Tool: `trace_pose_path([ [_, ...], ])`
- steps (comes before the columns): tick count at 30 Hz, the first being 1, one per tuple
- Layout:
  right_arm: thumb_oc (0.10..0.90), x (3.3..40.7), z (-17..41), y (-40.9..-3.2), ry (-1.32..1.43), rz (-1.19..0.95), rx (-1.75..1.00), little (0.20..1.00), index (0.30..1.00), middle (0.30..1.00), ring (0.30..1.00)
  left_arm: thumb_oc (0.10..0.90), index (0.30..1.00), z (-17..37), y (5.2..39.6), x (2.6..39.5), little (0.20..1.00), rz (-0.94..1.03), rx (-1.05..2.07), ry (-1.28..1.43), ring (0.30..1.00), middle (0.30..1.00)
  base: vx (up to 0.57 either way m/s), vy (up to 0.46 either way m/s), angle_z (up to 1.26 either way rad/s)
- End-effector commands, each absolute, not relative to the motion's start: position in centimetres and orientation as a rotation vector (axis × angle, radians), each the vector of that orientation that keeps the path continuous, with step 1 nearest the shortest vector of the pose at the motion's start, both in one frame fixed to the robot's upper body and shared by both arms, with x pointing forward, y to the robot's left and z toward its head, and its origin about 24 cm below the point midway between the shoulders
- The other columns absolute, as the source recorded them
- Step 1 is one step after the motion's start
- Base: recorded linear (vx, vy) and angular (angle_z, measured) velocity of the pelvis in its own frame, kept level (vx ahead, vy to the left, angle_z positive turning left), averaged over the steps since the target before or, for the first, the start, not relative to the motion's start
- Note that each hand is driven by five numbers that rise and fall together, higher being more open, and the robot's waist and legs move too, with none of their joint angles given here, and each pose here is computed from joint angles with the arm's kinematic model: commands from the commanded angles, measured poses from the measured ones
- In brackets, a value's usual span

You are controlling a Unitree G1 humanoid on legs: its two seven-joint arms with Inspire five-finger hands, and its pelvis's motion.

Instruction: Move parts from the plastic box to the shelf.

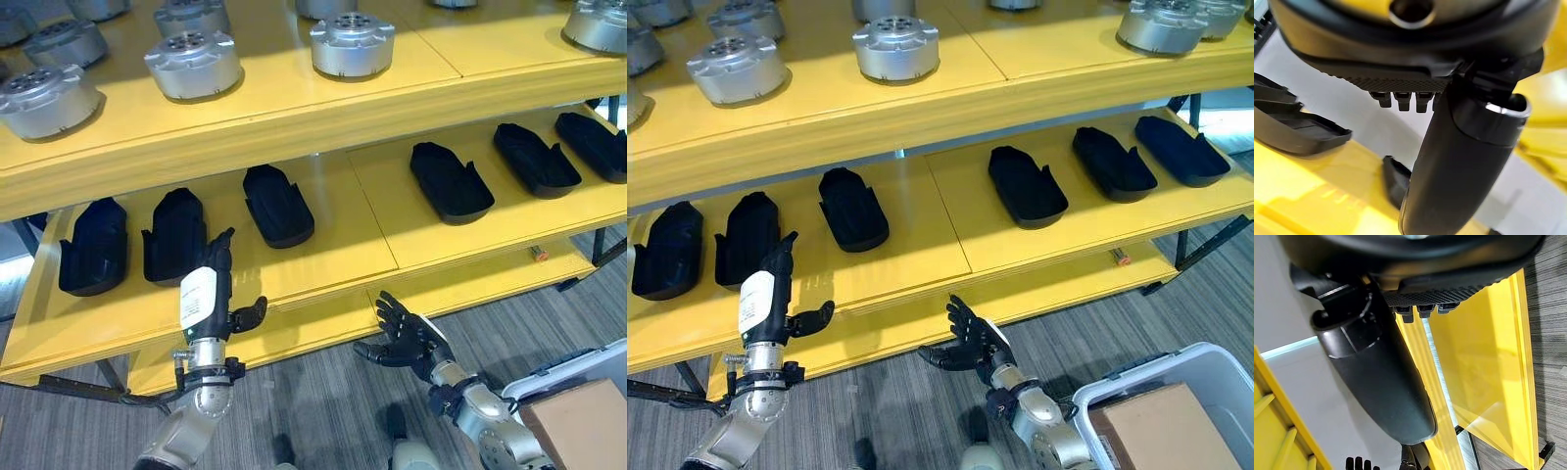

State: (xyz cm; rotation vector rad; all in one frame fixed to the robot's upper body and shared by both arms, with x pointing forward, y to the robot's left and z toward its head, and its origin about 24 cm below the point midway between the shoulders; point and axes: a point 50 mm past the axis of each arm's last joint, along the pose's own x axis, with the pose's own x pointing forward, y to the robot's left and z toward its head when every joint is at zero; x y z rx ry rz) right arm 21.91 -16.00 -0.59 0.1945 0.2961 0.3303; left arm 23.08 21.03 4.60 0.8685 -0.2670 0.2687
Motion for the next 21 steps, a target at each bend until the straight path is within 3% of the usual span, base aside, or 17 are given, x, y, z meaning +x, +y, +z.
trace_pose_path([
  [1,0.900,24.0,3.0,-14.7,0.058,0.374,0.230,1.000,1.000,1.000,1.000,0.900,1.000,10.8,21.2,24.7,1.000,0.301,0.850,-0.615,1.000,1.000,-0.01,-0.004,0.05],
  [21,0.900,23.7,1.8,-15.8,0.090,0.305,0.214,1.000,1.000,1.000,1.000,0.900,1.000,8.6,21.6,23.5,1.000,0.167,0.766,-0.476,1.000,1.000,0.00,0.000,0.01],
])
